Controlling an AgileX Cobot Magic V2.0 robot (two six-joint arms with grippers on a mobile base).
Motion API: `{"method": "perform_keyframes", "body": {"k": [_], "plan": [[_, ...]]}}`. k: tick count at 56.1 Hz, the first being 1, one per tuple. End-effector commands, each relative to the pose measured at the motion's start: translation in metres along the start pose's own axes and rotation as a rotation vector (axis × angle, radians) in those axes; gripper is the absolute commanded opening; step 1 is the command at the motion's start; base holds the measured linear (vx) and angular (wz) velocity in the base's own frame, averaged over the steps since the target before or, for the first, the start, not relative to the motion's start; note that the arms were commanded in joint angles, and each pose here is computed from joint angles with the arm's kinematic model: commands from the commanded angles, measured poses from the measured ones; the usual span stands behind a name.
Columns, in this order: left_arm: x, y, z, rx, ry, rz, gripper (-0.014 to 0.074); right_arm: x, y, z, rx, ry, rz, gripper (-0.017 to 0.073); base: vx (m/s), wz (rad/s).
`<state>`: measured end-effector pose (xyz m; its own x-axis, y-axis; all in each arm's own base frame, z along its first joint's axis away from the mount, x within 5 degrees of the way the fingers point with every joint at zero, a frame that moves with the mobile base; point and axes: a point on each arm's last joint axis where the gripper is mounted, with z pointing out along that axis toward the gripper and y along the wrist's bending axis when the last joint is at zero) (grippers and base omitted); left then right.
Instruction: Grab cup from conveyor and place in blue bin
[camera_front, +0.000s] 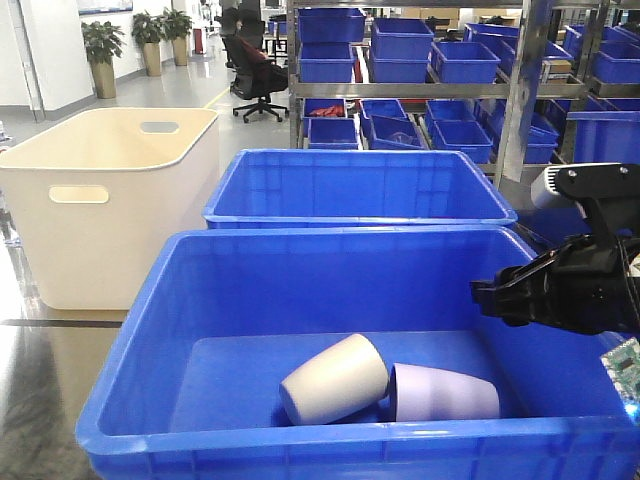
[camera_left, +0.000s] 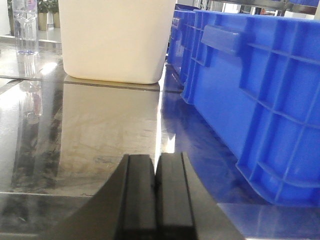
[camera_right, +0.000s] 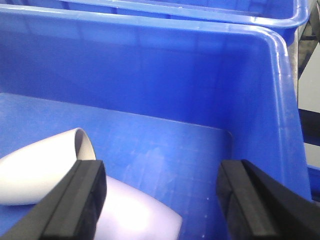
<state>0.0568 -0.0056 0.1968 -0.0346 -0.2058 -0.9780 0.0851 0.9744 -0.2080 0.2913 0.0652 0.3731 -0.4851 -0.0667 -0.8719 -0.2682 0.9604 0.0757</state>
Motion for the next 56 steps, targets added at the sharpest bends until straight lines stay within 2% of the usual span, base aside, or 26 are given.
{"method": "perform_keyframes", "body": {"k": [1, 32, 38, 43, 56], "plan": [[-0.006, 0.000, -0.001, 0.004, -0.080, -0.007, -0.0007, -0.020, 0.001, -0.015, 0.014, -0.136, -0.015, 0.0532, 0.00, 0.00], [-0.006, 0.000, -0.001, 0.004, -0.080, -0.007, -0.0007, -0.020, 0.001, -0.015, 0.015, -0.141, -0.015, 0.0532, 0.00, 0.00], [-0.006, 0.000, -0.001, 0.004, -0.080, -0.007, -0.0007, -0.027, -0.004, -0.014, 0.056, -0.221, -0.060, 0.0525, 0.00, 0.00], [-0.006, 0.000, -0.001, 0.004, -0.080, -0.007, -0.0007, -0.031, -0.004, -0.014, 0.066, -0.263, -0.063, 0.0519, 0.00, 0.00], [-0.006, 0.000, -0.001, 0.004, -0.080, -0.007, -0.0007, -0.032, -0.003, -0.018, 0.060, -0.265, -0.064, 0.0507, 0.00, 0.00]]}}
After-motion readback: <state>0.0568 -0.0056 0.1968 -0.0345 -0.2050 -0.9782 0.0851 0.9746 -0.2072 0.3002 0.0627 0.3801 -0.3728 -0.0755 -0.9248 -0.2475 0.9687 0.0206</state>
